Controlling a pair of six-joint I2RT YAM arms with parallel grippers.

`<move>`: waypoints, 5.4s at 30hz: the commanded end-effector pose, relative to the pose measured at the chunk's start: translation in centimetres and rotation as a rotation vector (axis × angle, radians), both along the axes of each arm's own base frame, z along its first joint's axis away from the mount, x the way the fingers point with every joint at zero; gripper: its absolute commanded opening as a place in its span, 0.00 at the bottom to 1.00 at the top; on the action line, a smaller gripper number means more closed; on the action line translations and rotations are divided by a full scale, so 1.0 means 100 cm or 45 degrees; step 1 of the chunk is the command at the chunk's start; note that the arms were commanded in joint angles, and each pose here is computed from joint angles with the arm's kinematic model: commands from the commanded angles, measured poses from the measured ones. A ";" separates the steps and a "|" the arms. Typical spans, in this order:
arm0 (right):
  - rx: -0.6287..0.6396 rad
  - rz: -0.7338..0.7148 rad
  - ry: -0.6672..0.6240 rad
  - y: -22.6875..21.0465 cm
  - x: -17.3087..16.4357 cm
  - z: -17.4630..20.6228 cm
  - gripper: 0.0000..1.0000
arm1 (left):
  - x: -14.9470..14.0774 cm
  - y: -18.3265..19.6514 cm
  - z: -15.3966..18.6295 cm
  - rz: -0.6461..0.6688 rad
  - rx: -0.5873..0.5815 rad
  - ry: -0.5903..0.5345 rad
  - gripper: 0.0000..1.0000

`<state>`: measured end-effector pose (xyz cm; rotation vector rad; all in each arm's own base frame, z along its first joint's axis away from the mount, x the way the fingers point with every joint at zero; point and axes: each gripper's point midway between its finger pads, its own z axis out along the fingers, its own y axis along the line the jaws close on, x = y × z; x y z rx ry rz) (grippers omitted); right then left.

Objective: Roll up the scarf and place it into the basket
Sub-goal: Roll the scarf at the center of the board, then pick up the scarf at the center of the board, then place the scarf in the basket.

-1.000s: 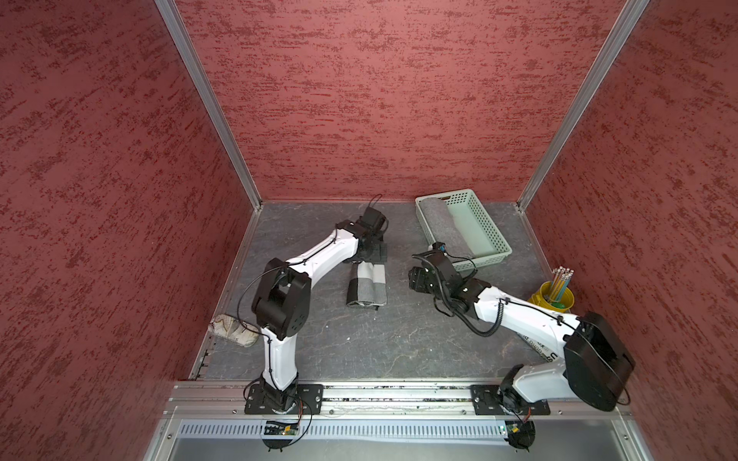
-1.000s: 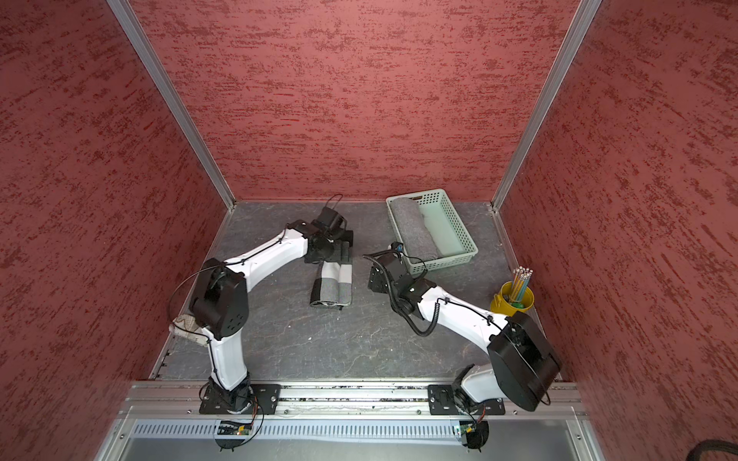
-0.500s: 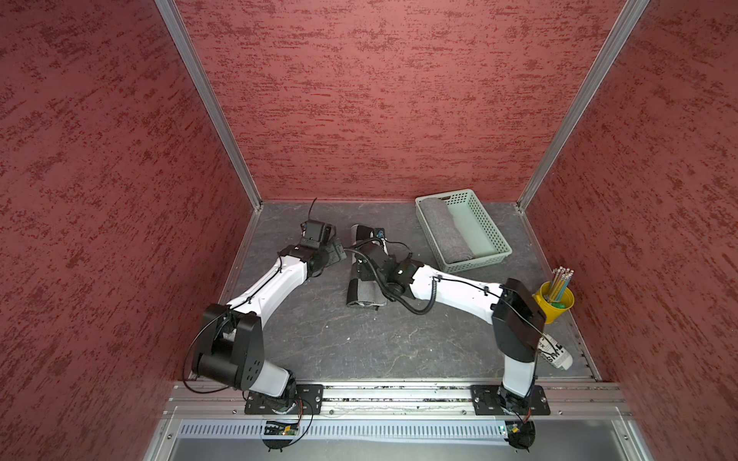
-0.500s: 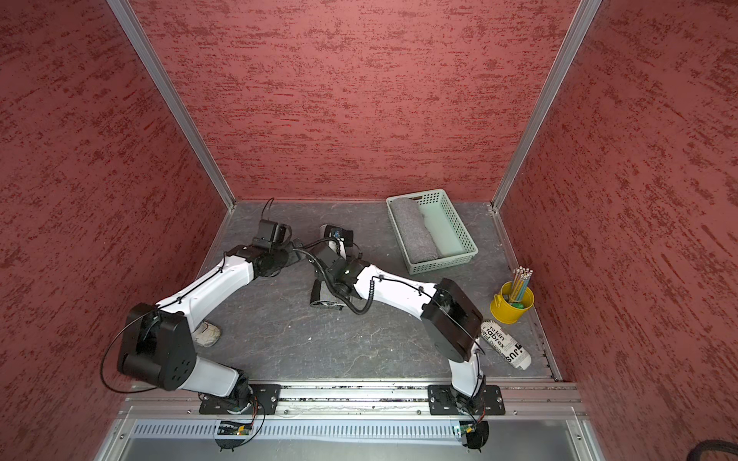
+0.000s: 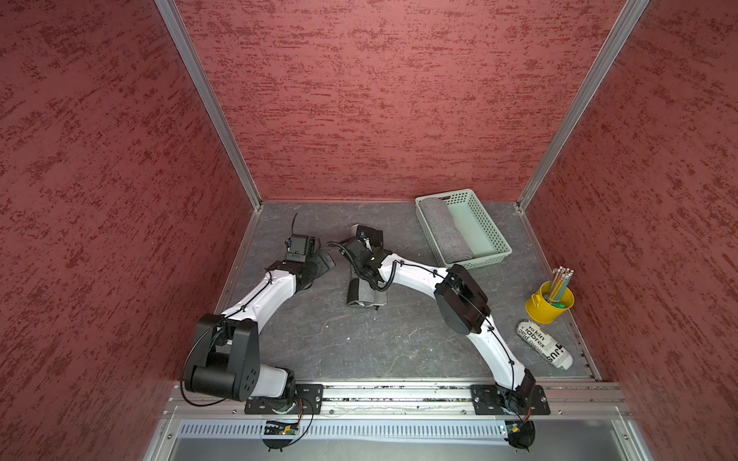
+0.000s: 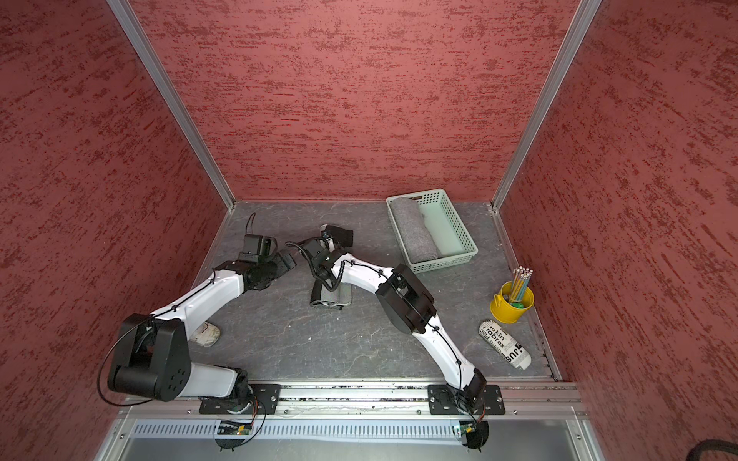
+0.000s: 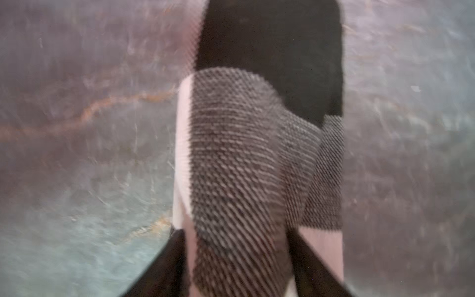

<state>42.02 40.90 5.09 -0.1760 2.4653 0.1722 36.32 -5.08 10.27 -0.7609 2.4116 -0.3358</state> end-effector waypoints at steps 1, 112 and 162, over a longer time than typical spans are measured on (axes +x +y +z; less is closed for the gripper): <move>0.155 0.179 0.047 0.022 -0.016 0.010 0.24 | 0.010 -0.006 0.005 -0.009 -0.048 -0.048 0.99; -0.178 -0.307 -0.544 -0.402 0.132 0.237 0.00 | -0.006 -0.002 0.040 -0.114 -0.234 -0.117 0.99; 0.019 -0.450 -0.038 -0.458 0.113 0.117 0.72 | -0.005 0.002 0.024 -0.093 -0.226 -0.053 1.00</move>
